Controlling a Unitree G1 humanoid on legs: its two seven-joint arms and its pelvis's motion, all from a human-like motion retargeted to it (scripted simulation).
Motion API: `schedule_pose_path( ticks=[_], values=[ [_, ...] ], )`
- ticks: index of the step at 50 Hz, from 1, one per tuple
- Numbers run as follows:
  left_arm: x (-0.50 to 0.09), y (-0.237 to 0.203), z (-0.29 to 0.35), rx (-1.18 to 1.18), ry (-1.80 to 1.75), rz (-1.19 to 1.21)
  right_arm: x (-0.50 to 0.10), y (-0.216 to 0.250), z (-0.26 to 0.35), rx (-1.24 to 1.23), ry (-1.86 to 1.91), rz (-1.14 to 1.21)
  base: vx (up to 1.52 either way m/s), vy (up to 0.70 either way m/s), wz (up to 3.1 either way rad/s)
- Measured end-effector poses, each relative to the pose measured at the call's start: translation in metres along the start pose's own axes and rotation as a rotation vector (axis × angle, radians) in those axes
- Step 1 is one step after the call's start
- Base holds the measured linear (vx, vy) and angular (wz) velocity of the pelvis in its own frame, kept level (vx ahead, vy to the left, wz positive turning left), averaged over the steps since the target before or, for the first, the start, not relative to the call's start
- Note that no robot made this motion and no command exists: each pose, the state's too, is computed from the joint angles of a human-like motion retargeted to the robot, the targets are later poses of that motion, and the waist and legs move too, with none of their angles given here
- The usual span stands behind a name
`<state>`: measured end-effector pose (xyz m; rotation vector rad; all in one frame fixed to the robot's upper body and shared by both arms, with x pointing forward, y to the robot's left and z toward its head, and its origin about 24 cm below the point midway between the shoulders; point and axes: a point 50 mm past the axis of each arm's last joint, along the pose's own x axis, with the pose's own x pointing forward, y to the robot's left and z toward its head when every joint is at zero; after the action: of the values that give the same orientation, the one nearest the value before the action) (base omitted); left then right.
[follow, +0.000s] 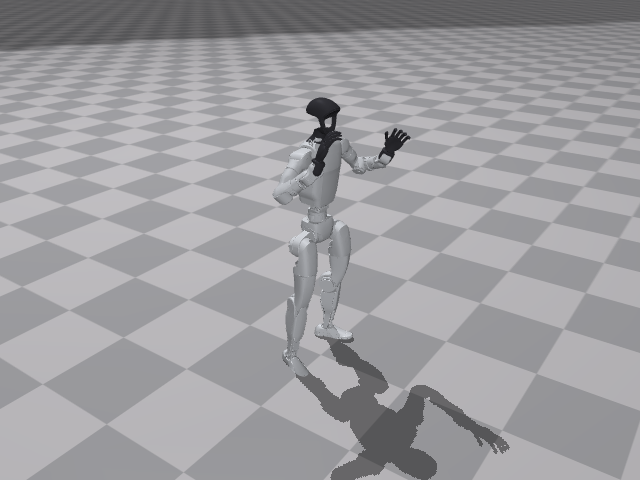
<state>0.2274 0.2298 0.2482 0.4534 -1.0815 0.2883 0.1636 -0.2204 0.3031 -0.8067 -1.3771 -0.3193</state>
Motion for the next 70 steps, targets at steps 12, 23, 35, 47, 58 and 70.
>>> schedule_pose_path(
  ticks=[12,23,35,47,58,70],
  values=[
    [0.048,-0.126,0.099,-0.839,-0.216,0.042,0.052,0.1,0.058,0.927,-0.029,-0.367,0.0,0.0,0.0],
    [0.054,-0.116,0.099,-0.77,-0.272,0.075,0.056,0.108,0.049,0.717,-0.054,-0.346,0.0,0.0,0.0],
    [0.058,-0.113,0.102,-0.722,-0.341,0.035,0.062,0.108,0.049,0.619,-0.113,-0.362,0.0,0.0,0.0],
    [0.054,-0.108,0.104,-0.709,-0.358,0.035,0.057,0.102,0.044,0.622,-0.11,-0.35,0.0,0.0,0.0],
    [0.05,-0.118,0.114,-0.726,-0.416,-0.088,0.056,0.109,0.06,0.664,-0.193,-0.25,0.0,0.0,0.0],
    [0.051,-0.113,0.121,-0.722,-0.458,-0.065,0.059,0.102,0.059,0.674,-0.206,-0.277,0.0,0.0,0.0]
  ],
)
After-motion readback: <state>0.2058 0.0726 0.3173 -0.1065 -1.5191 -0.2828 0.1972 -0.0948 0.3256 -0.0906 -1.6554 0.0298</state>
